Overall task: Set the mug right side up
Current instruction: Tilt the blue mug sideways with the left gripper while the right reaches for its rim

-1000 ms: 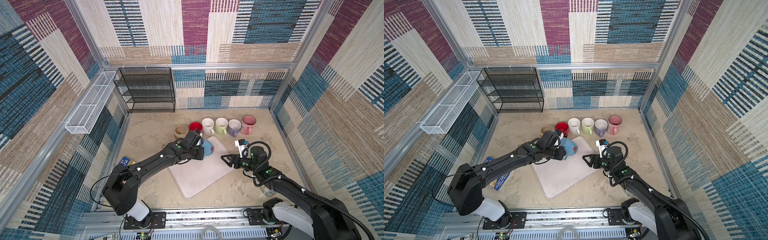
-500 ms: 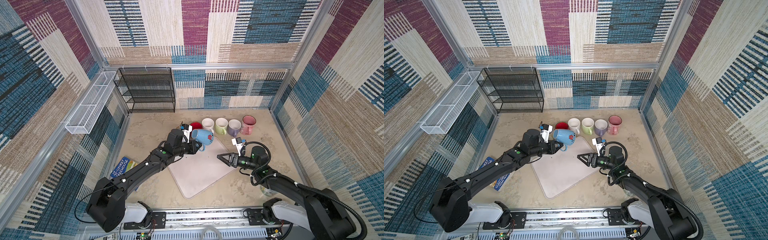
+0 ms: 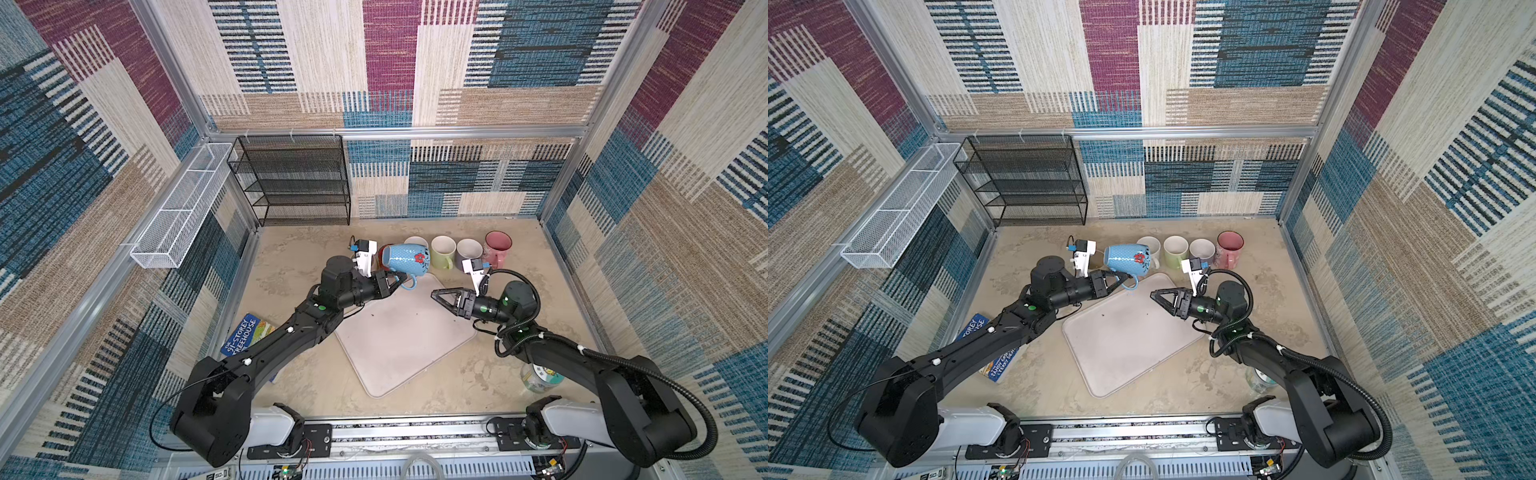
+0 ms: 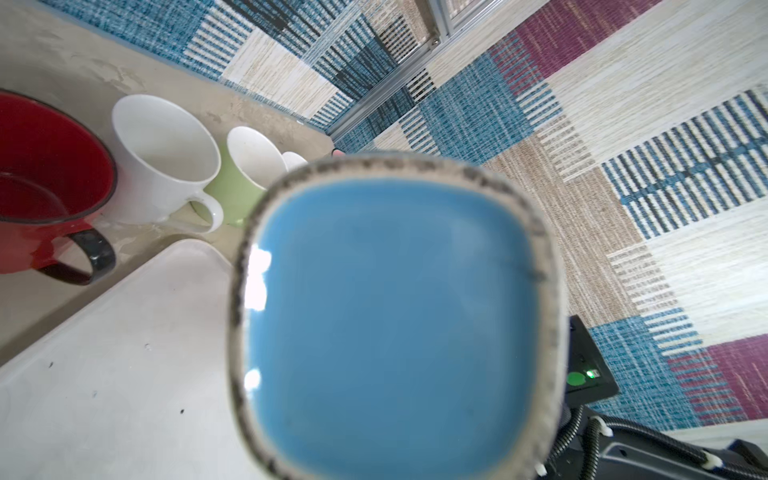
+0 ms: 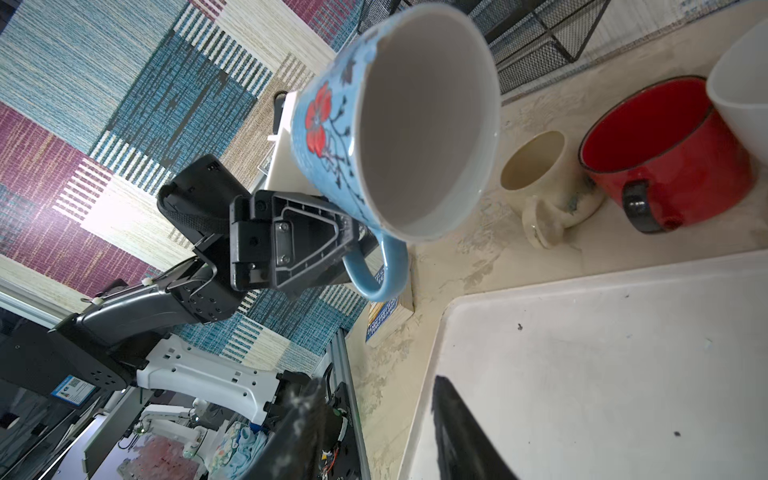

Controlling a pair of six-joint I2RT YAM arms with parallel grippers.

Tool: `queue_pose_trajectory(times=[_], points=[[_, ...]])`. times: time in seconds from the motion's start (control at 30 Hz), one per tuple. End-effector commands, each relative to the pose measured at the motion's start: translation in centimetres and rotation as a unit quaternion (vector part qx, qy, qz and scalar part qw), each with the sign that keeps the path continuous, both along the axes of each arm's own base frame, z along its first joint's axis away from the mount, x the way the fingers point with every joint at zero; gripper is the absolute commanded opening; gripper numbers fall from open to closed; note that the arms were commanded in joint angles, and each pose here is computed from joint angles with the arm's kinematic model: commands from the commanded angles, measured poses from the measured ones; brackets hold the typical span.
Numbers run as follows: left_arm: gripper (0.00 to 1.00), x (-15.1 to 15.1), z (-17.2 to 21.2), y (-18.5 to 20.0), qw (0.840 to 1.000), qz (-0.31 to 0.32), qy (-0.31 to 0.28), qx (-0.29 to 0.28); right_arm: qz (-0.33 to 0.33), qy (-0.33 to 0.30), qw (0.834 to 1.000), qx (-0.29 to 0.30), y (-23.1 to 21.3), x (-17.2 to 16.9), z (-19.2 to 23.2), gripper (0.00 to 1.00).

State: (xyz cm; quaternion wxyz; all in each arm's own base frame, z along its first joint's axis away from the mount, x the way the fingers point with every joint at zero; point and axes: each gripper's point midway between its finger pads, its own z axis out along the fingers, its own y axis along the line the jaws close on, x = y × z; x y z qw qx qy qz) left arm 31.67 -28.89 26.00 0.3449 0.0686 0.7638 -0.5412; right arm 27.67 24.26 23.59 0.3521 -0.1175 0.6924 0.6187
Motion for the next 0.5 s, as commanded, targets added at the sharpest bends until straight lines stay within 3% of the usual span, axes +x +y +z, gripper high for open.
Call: queue_pose_trajectory(times=[0.0, 0.17, 0.47], points=[[0.0, -0.6, 3.5, -0.5, 0.997, -0.026, -0.047, -0.051, 0.015, -0.031, 0.999, 0.02, 0.4, 0.2, 2.1, 0.49], [0.0, -0.7, 4.0, -0.5, 0.996, -0.03, -0.052, -0.064, 0.018, -0.032, 0.999, 0.03, 0.8, 1.1, 2.8, 0.54], [0.0, -0.7, 4.2, -0.8, 0.995, -0.038, -0.055, -0.072, 0.022, -0.034, 0.998, 0.041, 1.5, 2.4, 3.5, 0.49]])
